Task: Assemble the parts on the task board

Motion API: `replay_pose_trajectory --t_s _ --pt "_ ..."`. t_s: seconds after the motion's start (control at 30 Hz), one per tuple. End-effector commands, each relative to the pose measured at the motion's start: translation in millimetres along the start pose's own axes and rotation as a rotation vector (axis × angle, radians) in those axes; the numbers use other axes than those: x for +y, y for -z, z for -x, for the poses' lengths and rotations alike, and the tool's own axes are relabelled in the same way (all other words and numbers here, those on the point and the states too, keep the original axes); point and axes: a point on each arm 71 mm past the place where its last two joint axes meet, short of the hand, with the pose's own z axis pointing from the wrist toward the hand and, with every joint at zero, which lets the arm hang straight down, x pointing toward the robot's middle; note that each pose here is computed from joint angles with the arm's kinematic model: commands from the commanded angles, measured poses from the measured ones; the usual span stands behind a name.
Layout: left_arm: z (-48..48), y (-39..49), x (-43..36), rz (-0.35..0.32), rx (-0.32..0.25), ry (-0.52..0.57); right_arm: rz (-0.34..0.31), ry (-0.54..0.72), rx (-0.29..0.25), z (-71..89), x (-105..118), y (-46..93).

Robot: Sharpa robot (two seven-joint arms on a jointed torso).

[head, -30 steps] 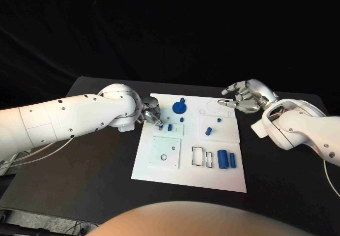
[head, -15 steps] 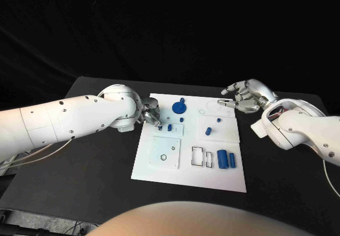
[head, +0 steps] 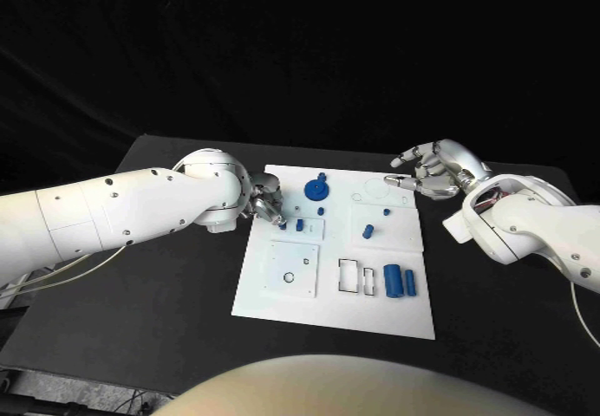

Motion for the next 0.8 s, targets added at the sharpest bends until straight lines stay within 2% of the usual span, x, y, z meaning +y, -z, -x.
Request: replay_pose_trajectory --t_s 0.03,0.8 --pt "-2.0 -0.1 -0.7 0.002 0.022 -0.02 0.01 0.008 0.006 -0.9 0.9 0.0" --pt "-3.2 -1.7 -3.3 -0.007 0.036 -0.002 0.01 0.008 0.007 -1.3 1.1 -0.3"
